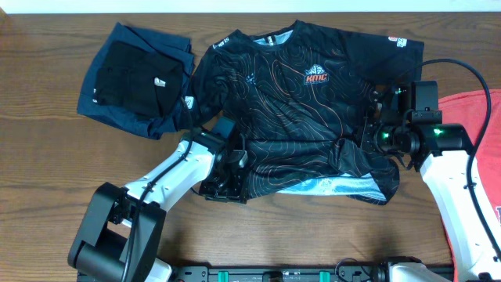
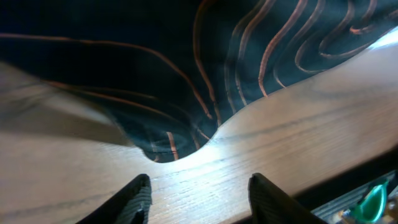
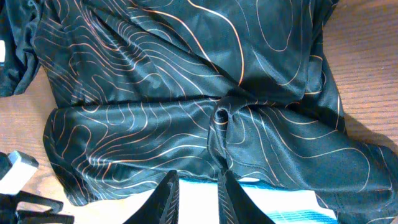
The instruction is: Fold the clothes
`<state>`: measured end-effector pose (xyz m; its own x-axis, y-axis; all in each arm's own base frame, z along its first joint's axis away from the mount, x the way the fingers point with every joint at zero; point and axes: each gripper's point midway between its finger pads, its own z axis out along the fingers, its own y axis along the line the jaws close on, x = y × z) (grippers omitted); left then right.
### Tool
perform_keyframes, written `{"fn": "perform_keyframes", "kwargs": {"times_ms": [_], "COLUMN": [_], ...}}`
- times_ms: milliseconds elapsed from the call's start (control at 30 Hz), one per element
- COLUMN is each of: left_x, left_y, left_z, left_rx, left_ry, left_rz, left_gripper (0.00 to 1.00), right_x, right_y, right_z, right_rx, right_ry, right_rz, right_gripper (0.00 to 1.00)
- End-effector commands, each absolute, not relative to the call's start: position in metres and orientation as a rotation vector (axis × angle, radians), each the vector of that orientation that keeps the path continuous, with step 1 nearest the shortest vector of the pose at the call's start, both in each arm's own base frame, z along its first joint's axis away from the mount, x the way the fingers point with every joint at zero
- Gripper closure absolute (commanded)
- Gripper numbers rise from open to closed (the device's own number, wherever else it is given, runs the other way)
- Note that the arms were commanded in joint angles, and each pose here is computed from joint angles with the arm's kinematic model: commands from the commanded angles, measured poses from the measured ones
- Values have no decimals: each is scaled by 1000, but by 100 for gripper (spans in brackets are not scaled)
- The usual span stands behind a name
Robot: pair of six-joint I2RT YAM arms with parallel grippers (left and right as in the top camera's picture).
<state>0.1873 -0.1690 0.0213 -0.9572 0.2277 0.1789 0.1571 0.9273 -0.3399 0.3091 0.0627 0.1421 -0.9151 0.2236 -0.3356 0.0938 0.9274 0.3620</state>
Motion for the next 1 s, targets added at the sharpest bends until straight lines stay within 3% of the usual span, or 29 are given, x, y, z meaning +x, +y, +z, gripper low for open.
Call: {"fn": "perform_keyframes", "kwargs": {"times_ms": [0, 267, 333, 500, 700, 967], "left_x": [195, 198, 198, 193, 197, 232], "left_y": [-156, -154, -155, -166, -150, -66], "left_z": [15, -1, -6, -2, 41, 118], "left_rx": [-265, -266, -264, -252, -220, 20], "left_ry": [-2924, -2932, -2926, -2881, -2812, -2988], "left_rz": [355, 329, 330, 427, 389, 87], "left_gripper": [51, 51, 60, 93, 94, 94], "right_x": [309, 307, 307, 306, 306, 289], "right_y": [66, 66, 66, 66, 55, 21], "right_z": [142, 141, 141, 141, 137, 122], "right_rx": [228, 230, 230, 230, 254, 407], "right_ry": [2713, 2720, 2720, 2723, 2735, 2815], "right_rz": [500, 500, 500, 499, 412, 299], "right_gripper": [80, 80, 81, 81, 81, 79]}}
